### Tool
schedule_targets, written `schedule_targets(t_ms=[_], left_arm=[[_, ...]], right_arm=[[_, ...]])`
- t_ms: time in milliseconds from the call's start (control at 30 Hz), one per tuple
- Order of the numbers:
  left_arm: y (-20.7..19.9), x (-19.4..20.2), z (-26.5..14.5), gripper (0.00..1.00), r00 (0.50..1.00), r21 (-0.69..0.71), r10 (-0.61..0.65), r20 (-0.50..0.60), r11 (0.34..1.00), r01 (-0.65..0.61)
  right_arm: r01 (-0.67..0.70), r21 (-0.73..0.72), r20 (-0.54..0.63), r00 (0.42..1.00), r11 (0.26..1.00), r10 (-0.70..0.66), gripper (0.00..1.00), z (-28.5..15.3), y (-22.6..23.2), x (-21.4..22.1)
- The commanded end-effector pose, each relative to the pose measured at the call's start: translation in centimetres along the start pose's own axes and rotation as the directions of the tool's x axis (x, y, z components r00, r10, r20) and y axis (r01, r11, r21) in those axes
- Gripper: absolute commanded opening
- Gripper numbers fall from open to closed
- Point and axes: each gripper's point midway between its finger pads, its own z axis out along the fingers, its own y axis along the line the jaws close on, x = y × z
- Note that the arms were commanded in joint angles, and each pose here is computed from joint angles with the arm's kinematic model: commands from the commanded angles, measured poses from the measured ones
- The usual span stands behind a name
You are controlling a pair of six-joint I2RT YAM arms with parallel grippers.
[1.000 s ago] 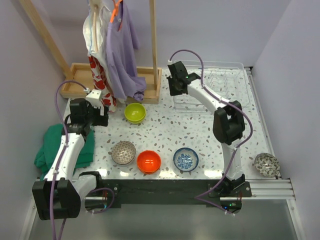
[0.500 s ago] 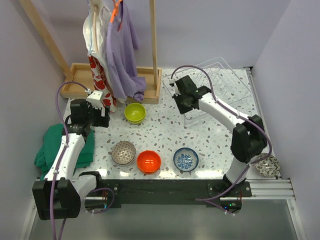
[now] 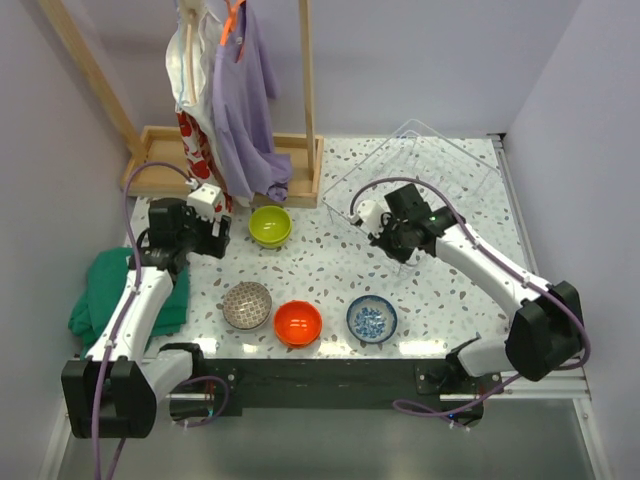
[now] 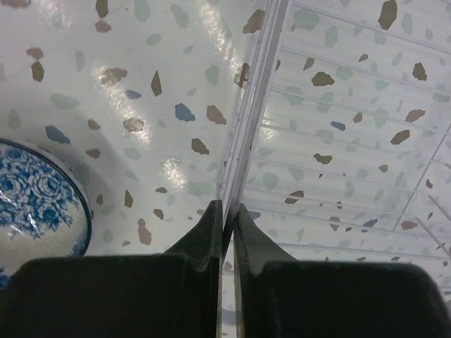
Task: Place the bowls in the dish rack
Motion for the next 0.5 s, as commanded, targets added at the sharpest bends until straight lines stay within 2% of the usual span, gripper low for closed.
schedule_targets(t_ms=[0,167,467], left_arm=[[-1.9,-0.2,0.2,0.85,0.997,0.083,0.071,0.023,0.994,-0.073],[-2.2,-0.2,0.4,0.85,0.997,0.106,0.071,0.020,0.992,-0.073],[-2.7,-0.3,0.5,0.85,0.997,0.131,0.075,0.036,0.988,-0.080]], right_arm=[[0.332,-0.085,0.110,0.940,0.940,-0.322,0.00,-1.6,0.4,-0.7],[0.404,-0.133,0.088,0.914,0.905,-0.395,0.00,-1.8,0.3,0.7],[0.386,-0.119,-0.005,0.921,0.915,-0.390,0.00,-2.3,-4.5,3.8]])
